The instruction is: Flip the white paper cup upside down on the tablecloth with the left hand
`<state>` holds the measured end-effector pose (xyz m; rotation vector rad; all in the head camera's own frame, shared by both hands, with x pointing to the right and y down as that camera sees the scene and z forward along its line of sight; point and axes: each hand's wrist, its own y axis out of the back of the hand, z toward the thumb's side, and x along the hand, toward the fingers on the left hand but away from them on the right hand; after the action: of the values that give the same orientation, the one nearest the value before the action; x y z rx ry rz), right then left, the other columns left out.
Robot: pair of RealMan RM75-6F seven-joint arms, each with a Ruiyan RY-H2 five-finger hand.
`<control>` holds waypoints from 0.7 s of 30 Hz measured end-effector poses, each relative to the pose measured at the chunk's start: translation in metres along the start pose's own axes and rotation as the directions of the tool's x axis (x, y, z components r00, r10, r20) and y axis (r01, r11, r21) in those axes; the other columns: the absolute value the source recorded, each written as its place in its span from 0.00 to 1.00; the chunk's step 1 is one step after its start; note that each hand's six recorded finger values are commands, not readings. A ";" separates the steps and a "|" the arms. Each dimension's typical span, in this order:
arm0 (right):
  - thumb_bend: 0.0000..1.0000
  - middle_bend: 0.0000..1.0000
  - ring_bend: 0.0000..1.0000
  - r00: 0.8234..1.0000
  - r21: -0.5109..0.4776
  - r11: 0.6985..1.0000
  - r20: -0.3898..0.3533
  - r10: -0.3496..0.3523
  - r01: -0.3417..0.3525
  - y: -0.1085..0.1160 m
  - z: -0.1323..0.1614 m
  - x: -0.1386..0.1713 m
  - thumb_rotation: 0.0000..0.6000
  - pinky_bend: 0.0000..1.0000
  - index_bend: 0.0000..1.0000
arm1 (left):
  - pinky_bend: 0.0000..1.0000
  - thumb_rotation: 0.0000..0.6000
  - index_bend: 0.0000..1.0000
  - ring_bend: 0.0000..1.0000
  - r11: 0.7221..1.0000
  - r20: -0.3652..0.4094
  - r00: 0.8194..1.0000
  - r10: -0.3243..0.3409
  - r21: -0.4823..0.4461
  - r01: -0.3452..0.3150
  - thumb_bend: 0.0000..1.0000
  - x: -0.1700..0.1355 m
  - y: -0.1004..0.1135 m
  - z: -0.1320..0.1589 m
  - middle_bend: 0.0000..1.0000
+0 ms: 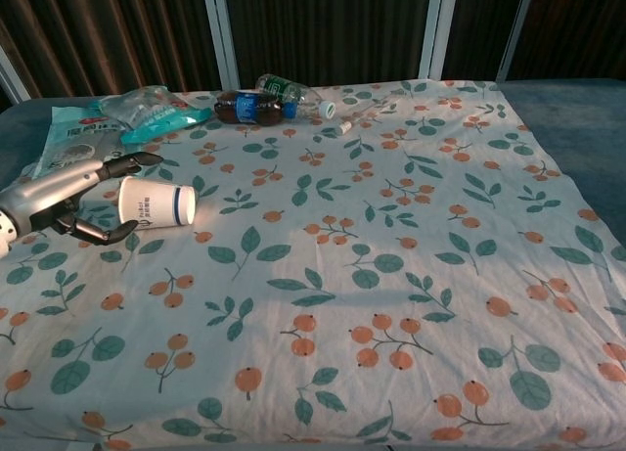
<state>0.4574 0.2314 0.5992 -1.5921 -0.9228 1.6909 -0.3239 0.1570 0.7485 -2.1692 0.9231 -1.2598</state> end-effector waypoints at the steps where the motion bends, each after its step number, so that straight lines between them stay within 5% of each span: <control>1: 0.00 0.00 0.00 1.000 0.001 1.000 0.001 -0.001 0.001 0.000 0.000 0.000 0.91 0.00 0.00 | 0.00 1.00 0.00 0.00 1.000 0.003 1.000 -0.006 0.023 0.006 0.40 -0.001 0.002 0.001 0.00; 6: 0.00 0.00 0.00 1.000 0.000 1.000 -0.002 0.002 -0.002 0.000 0.001 -0.001 0.91 0.00 0.00 | 0.00 1.00 0.00 0.00 0.991 0.014 1.000 -0.019 0.136 0.017 0.33 -0.002 0.014 0.011 0.00; 11: 0.00 0.00 0.00 1.000 -0.001 1.000 -0.010 0.007 -0.007 -0.002 0.004 -0.002 0.91 0.00 0.00 | 0.00 1.00 0.00 0.00 0.953 0.003 1.000 -0.027 0.303 0.025 0.32 -0.001 0.034 0.030 0.00; 21: 0.00 0.00 0.00 1.000 -0.004 1.000 -0.003 0.012 -0.012 -0.005 0.002 -0.001 0.91 0.00 0.00 | 0.00 1.00 0.00 0.00 0.765 -0.095 0.995 -0.012 0.640 0.070 0.32 0.022 0.061 0.073 0.00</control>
<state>0.4550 0.2331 0.6036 -1.6055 -0.9177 1.6958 -0.2709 0.1040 0.6850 -1.5960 0.3718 -1.4345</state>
